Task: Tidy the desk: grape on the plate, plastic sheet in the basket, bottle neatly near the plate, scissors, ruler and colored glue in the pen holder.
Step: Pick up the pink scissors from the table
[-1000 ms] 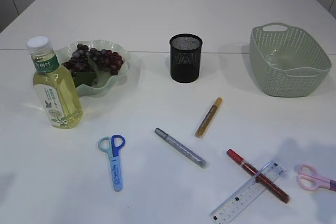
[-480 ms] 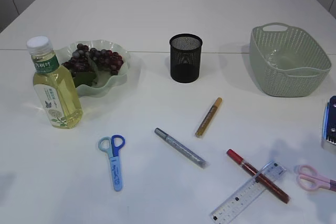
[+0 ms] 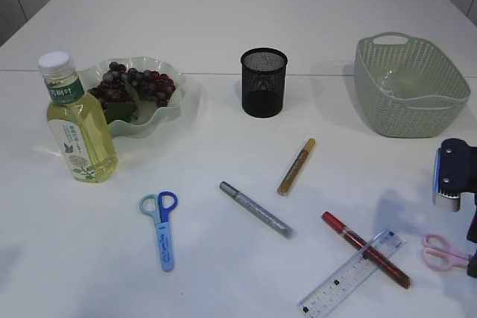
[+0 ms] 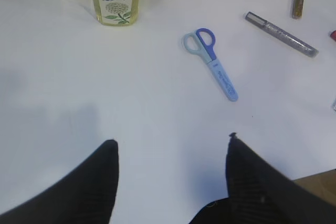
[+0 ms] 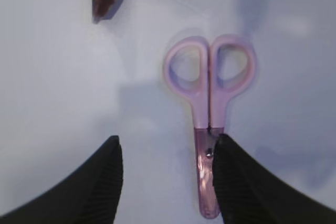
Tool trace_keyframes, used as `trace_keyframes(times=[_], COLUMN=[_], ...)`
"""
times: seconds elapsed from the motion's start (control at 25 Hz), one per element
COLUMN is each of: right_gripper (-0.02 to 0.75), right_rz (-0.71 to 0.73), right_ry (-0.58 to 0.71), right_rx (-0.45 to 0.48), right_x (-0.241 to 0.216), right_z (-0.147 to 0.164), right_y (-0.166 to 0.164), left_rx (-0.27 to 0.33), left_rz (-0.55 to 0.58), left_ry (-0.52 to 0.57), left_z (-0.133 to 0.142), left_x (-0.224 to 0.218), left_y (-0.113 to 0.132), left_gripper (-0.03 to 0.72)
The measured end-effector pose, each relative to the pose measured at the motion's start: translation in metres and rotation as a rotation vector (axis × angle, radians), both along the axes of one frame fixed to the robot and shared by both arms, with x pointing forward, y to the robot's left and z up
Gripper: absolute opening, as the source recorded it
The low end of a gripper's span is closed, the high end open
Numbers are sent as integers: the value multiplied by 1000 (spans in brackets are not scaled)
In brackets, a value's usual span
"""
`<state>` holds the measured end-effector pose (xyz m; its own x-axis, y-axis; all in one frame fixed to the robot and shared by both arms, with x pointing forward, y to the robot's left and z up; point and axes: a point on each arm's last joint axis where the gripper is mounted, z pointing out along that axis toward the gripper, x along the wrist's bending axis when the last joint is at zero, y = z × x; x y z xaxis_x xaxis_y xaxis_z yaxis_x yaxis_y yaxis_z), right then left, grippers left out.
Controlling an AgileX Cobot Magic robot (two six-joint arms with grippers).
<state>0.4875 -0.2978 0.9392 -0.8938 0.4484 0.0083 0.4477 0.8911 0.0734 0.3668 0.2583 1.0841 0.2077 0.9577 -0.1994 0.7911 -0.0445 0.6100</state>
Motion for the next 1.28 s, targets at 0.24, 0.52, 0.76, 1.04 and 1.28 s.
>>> trace_keyframes(times=[0.24, 0.52, 0.76, 1.04, 1.28], right_gripper=[438, 438, 438, 438, 438], right_rz=[19, 37, 46, 30, 25], right_ry=[34, 23, 16, -11, -11], right_rx=[2, -8, -21, -32, -41], right_x=[10, 15, 19, 21, 21], right_z=[-11, -20, -27, -27, -27], right_y=[0, -1, -2, -10, -15], left_rx=[-2, -4, -8, -12, -20], left_rz=[0, -1, -1, -1, -1], left_ry=[1, 3, 4, 5, 7], left_z=[0, 0, 0, 0, 0], left_x=[0, 0, 0, 0, 0], left_y=[0, 0, -1, -1, -1], left_gripper=[469, 469, 469, 469, 469])
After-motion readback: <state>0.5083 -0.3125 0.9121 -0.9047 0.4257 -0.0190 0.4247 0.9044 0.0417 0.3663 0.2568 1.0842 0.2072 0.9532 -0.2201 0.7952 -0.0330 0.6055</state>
